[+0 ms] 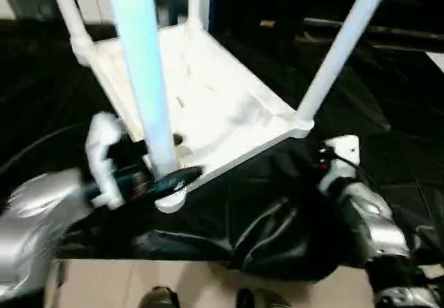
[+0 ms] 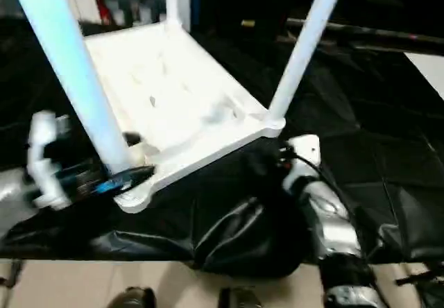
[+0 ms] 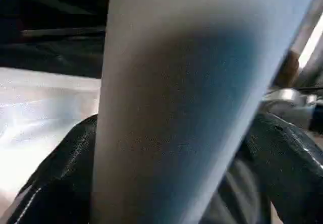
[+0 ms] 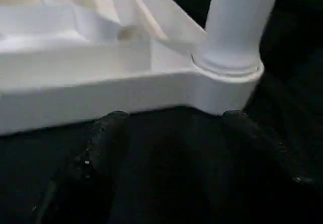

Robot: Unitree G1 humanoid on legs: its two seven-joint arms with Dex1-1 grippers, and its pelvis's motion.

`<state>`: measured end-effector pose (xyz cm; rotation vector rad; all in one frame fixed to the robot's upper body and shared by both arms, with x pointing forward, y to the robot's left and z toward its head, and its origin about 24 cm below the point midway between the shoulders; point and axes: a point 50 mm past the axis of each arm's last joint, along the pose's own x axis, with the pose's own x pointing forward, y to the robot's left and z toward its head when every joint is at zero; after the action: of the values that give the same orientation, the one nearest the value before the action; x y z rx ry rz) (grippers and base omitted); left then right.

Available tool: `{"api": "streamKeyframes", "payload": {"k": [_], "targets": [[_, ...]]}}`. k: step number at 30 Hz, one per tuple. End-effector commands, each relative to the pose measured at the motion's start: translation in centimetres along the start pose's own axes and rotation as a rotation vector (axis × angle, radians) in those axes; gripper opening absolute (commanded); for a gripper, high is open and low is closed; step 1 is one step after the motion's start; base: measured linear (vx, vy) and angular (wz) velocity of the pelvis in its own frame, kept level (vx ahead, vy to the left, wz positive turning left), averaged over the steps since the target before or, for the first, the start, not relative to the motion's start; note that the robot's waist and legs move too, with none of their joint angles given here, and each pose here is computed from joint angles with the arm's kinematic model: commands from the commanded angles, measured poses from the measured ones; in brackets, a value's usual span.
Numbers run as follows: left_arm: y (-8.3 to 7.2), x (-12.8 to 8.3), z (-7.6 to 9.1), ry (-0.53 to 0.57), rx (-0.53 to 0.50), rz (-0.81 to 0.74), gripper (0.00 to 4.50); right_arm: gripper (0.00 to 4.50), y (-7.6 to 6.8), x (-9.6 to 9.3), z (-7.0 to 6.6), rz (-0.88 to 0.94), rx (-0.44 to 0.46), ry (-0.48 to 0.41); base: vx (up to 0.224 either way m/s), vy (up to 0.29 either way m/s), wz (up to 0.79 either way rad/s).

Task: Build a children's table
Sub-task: Rotate table base

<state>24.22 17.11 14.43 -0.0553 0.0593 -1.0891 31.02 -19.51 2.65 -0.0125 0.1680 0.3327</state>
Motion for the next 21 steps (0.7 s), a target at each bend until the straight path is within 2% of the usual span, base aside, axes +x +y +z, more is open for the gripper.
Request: {"api": "streamKeyframes", "payload": {"k": [1, 3, 5, 10, 12, 16, 19, 21], "targets": [[-0.8, 1.8, 0.3, -0.013, 0.006, -0.105, 4.45, 3.2, 0.8, 0.7, -0.6, 0.021, -0.014, 0.046, 0.0, 0.0, 0.0], [-1.1, 2.3, 0.4, -0.017, 0.001, -0.147, 4.45, 3.2, 1.2, 1.2, -0.4, 0.039, -0.011, 0.042, 0.0, 0.0, 0.0], [-1.7, 3.4, 0.6, -0.025, -0.004, -0.221, 4.45, 3.2, 1.9, 2.6, 0.6, 0.081, -0.021, 0.038, 0.0, 0.0, 0.0], [-2.7, 4.9, 0.8, -0.051, -0.013, -0.3, 4.45, 3.2, 2.9, 4.4, 1.7, 0.137, -0.036, 0.039, 0.0, 0.0, 0.0], [-2.9, 5.1, 0.9, -0.054, -0.013, -0.311, 4.45, 3.2, 3.0, 4.5, 1.8, 0.146, -0.041, 0.039, 0.0, 0.0, 0.0], [-4.4, 6.7, 1.1, -0.083, -0.018, -0.398, 4.45, 3.2, 4.3, 5.4, 2.2, 0.213, -0.061, 0.039, 0.0, 0.0, 0.0], [-5.4, 8.5, 1.3, -0.101, -0.006, -0.451, 4.45, 3.2, 5.1, 5.8, 2.2, 0.252, -0.074, 0.045, 0.0, 0.0, 0.0], [-5.5, 9.7, 1.3, -0.113, 0.017, -0.449, 4.45, 3.2, 5.6, 6.0, 2.2, 0.274, -0.089, 0.048, 0.0, 0.0, 0.0]]}}
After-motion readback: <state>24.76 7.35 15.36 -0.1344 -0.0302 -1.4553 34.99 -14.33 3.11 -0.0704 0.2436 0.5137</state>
